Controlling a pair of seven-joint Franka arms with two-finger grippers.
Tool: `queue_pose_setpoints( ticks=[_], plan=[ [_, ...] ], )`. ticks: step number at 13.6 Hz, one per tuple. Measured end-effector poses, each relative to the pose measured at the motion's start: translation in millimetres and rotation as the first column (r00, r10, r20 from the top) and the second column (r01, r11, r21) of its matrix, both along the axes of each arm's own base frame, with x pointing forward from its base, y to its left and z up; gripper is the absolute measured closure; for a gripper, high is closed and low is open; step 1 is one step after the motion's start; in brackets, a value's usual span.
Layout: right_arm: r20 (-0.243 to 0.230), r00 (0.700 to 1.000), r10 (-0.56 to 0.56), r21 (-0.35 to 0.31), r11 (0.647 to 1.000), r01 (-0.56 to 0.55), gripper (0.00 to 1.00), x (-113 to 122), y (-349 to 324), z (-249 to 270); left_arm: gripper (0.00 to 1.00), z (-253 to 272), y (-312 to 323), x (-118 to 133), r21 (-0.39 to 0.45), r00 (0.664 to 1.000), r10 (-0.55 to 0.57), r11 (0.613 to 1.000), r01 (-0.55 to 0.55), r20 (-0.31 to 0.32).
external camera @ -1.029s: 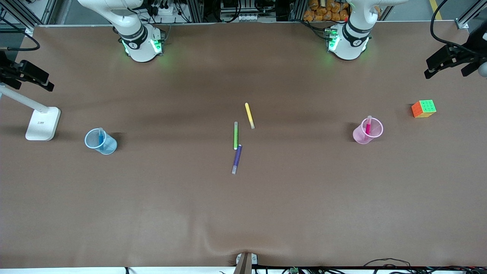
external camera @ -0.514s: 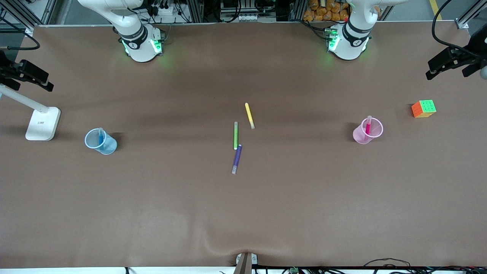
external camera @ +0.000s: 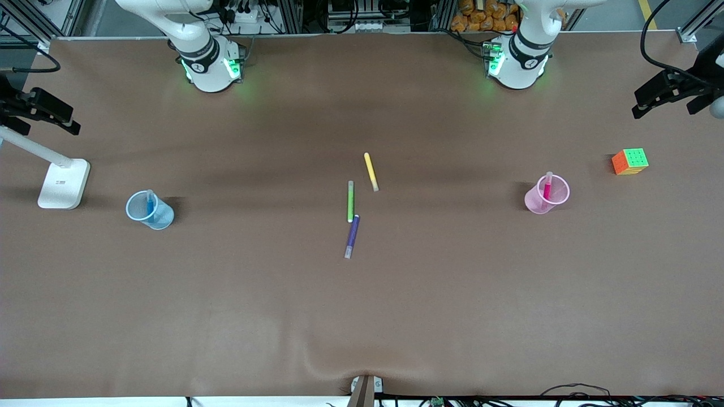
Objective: Place pink and blue markers in matching cups
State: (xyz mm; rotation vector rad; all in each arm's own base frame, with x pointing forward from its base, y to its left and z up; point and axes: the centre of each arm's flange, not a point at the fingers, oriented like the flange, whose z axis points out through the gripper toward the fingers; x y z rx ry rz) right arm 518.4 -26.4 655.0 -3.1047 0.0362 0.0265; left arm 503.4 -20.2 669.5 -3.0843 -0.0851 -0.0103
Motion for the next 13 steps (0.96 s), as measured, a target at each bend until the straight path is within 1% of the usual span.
queue_pose_setpoints(
  ticks=[8, 13],
  plan=[
    [-0.005, 1.0, 0.0, 0.0, 1.0, 0.0, 0.0, 0, 0, -1, 0.0, -1, -3, 0, 0.001, 1.0, -0.009, 1.0, 0.009, -0.002],
    [-0.015, 1.0, -0.003, 0.001, 1.0, 0.003, 0.0, -1, -2, -4, 0.0, -7, -36, 3, 0.007, 0.998, -0.065, 0.998, 0.065, -0.012]
  ],
)
